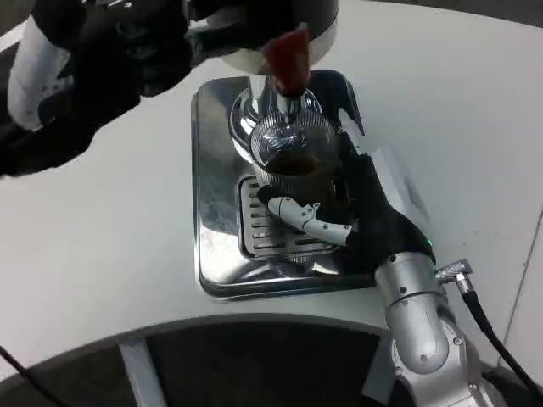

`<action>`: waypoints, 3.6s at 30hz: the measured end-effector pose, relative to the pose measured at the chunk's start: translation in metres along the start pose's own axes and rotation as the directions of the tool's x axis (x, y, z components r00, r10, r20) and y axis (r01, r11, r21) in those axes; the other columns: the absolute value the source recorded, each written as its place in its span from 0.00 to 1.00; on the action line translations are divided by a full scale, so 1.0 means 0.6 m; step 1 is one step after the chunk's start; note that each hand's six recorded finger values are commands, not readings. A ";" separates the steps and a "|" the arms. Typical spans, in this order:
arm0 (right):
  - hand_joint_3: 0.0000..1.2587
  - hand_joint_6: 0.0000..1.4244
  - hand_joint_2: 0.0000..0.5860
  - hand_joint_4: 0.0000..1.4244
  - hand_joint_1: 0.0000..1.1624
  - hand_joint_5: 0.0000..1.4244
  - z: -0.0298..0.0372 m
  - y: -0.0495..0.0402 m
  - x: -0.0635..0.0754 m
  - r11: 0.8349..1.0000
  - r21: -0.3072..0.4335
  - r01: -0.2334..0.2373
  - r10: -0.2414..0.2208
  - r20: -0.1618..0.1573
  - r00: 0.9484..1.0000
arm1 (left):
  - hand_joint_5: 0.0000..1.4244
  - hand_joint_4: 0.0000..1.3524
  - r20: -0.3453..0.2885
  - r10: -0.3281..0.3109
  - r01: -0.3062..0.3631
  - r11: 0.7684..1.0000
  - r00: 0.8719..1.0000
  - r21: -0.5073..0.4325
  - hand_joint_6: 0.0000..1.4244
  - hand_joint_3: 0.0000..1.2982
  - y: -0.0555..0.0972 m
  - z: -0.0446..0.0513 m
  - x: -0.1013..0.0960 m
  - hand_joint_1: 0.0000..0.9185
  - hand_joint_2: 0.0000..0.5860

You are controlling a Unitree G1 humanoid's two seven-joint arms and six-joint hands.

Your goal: Grasp the cup under the faucet to collect the drink, then remove the cup.

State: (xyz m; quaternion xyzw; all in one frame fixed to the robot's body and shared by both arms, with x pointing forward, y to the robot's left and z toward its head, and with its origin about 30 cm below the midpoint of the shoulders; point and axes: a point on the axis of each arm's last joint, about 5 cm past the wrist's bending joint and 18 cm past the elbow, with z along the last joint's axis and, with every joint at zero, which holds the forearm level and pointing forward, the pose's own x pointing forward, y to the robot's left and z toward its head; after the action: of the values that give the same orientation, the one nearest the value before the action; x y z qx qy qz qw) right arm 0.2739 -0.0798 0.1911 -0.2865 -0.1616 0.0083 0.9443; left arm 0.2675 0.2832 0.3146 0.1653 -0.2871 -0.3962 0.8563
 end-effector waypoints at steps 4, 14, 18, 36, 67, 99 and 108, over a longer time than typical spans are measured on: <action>0.17 0.00 0.36 0.09 0.64 0.00 0.001 0.001 0.000 1.000 0.008 0.023 -0.023 0.010 1.000 | 0.11 0.03 -0.144 0.061 -0.069 0.996 0.988 -0.054 0.02 0.09 -0.016 -0.029 -0.043 0.00 0.02; 0.34 0.02 0.38 0.28 0.71 0.11 0.011 0.014 -0.002 0.999 0.036 0.035 -0.036 0.024 0.999 | 0.12 0.04 -0.243 0.170 -0.187 0.981 0.955 -0.048 0.02 0.09 -0.023 -0.033 -0.100 0.00 0.02; 0.45 0.07 0.39 0.40 0.74 0.22 0.011 0.017 -0.003 0.998 0.033 0.058 -0.059 0.022 0.998 | 0.12 0.04 -0.260 0.184 -0.203 0.978 0.948 -0.049 0.02 0.09 -0.026 -0.035 -0.108 0.00 0.02; 0.78 0.68 0.32 0.76 0.86 0.70 0.005 0.019 -0.026 0.979 -0.052 0.197 -0.197 0.017 0.980 | 0.12 0.05 -0.318 0.212 -0.238 0.970 0.924 -0.045 0.02 0.11 -0.048 -0.037 -0.137 0.00 0.02; 0.77 0.86 0.33 0.83 0.86 0.80 0.021 -0.015 -0.130 0.990 -0.058 0.129 -0.123 0.088 0.988 | 0.00 0.00 -0.324 0.166 -0.062 0.949 0.931 0.309 0.00 0.00 -0.122 -0.042 -0.130 0.00 0.02; 0.77 0.88 0.31 0.82 0.86 0.80 0.051 -0.029 -0.220 0.999 -0.043 -0.002 0.008 0.153 0.988 | 0.00 0.00 -0.308 0.174 0.077 0.749 0.935 0.658 0.00 0.00 -0.247 -0.030 -0.140 0.21 0.14; 0.77 0.89 0.31 0.82 0.86 0.80 0.060 -0.034 -0.233 0.997 -0.068 -0.039 0.050 0.179 0.982 | 0.00 0.00 -0.347 0.224 0.096 0.702 0.910 0.706 0.00 0.00 -0.266 -0.019 -0.125 0.27 0.15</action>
State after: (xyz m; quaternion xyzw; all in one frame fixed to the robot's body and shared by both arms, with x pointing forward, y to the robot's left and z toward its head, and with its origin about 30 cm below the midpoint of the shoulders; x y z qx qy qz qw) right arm 0.1286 -0.0925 0.1881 -0.3182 -0.2404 0.0502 0.9156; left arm 0.1423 0.2411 0.1969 0.5501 -0.2375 -0.1807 0.7800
